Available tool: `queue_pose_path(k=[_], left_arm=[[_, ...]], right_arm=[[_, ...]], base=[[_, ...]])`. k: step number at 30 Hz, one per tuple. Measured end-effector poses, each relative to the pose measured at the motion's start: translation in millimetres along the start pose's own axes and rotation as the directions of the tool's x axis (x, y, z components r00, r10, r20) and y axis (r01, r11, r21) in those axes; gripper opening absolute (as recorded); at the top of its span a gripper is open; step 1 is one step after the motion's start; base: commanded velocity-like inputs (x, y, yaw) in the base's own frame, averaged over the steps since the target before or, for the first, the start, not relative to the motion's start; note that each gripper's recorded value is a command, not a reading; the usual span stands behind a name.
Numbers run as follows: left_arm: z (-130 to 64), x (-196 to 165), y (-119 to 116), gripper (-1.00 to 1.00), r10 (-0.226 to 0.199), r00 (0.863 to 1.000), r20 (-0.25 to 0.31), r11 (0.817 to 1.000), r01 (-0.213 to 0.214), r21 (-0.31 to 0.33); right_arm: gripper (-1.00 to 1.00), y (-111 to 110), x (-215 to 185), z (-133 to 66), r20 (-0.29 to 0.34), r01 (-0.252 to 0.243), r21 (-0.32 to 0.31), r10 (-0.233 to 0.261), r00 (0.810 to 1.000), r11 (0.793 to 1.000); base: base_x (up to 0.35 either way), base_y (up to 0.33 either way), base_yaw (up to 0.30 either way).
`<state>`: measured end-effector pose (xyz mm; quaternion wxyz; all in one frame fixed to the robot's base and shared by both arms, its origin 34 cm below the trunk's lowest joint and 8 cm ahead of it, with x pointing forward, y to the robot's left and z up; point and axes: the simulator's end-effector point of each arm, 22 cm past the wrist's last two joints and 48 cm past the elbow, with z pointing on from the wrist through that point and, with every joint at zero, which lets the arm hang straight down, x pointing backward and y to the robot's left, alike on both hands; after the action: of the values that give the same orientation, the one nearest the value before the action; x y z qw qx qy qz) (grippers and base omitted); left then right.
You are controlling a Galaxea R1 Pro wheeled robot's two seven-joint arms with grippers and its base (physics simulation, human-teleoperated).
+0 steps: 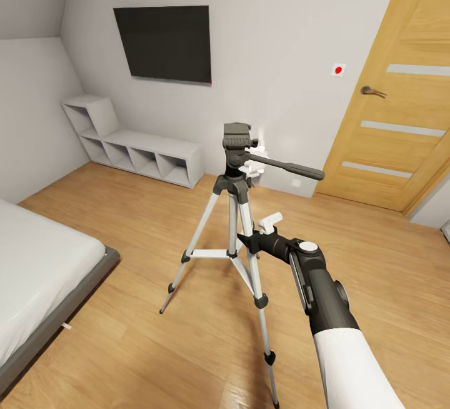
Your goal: Attach the digital camera to the camera tripod in the bedroom.
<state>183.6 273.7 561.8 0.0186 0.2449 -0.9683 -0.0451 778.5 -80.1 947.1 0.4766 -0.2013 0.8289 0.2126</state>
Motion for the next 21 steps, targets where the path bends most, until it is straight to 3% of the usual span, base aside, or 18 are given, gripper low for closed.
queue_pose_path(k=[5, 8, 9, 10, 11, 12, 14, 16, 17, 18, 21], left_arm=[[0.9, -14.5, 9.3, -1.00, 0.014, 1.000, 0.015, 1.000, -0.014, -0.003], [1.7, -49.6, 1.3, -1.00, 0.029, 0.999, 0.034, 0.999, -0.029, 0.012], [1.3, -70.9, -4.2, -1.00, 0.033, 0.999, 0.036, 0.999, -0.033, 0.019], [-2.1, -109.6, -14.4, -1.00, 0.050, 0.999, 0.005, 0.998, -0.050, 0.028], [-13.9, -176.0, -51.4, -1.00, 0.058, 0.996, 0.060, 0.995, -0.063, 0.075], [-22.2, -208.2, -67.0, -1.00, 0.058, 0.994, 0.087, 0.994, -0.066, 0.093], [-28.2, -225.4, -74.4, -1.00, 0.069, 0.994, 0.082, 0.992, -0.077, 0.100], [-57.1, -293.3, -110.3, -1.00, 0.080, 0.990, 0.112, 0.986, -0.096, 0.136], [-83.6, -332.5, -129.8, -1.00, 0.113, 0.990, 0.087, 0.984, -0.123, 0.126], [-120.5, -390.4, -162.6, -1.00, 0.101, 0.982, 0.158, 0.979, -0.127, 0.161], [-183.3, -455.6, -206.6, -1.00, 0.152, 0.958, 0.242, 0.973, -0.188, 0.134]], right_arm=[[-1.00, -1.6, -0.5, 0.3, 0.004, -0.013, 0.009, 0.013, 1.000, 1.000], [-1.00, -2.2, -0.8, 0.2, 0.005, -0.015, 0.011, 0.015, 1.000, 1.000], [-1.00, -2.4, -1.0, 0.2, 0.006, -0.016, 0.011, 0.016, 1.000, 1.000], [-1.00, -2.6, -1.0, 0.1, 0.006, -0.016, 0.012, 0.016, 1.000, 1.000], [-1.00, -2.6, -1.0, 0.0, 0.006, -0.016, 0.012, 0.016, 1.000, 1.000], [-1.00, -2.5, -0.9, 0.0, 0.006, -0.017, 0.011, 0.017, 1.000, 1.000], [-1.00, -2.7, -1.0, 0.0, 0.006, -0.017, 0.012, 0.017, 1.000, 1.000], [-1.00, -2.9, -1.2, 0.0, 0.007, -0.018, 0.013, 0.018, 1.000, 1.000], [-1.00, -3.6, -1.8, 0.1, 0.009, -0.020, 0.016, 0.020, 1.000, 1.000], [-1.00, -3.5, -1.5, 0.0, 0.009, -0.022, 0.016, 0.022, 1.000, 1.000], [-1.00, -3.6, -0.8, -0.9, 0.013, -0.021, 0.019, 0.021, 1.000, 1.000]], base=[[0.000, 0.000, 0.000], [0.000, 0.000, 0.000], [0.000, 0.000, 0.000], [0.000, 0.000, 0.000], [0.000, 0.000, 0.000], [0.000, 0.000, 0.000], [0.000, 0.000, 0.000], [0.000, 0.000, 0.000], [0.000, 0.000, 0.000], [0.000, 0.000, 0.000], [0.000, 0.000, 0.000]])
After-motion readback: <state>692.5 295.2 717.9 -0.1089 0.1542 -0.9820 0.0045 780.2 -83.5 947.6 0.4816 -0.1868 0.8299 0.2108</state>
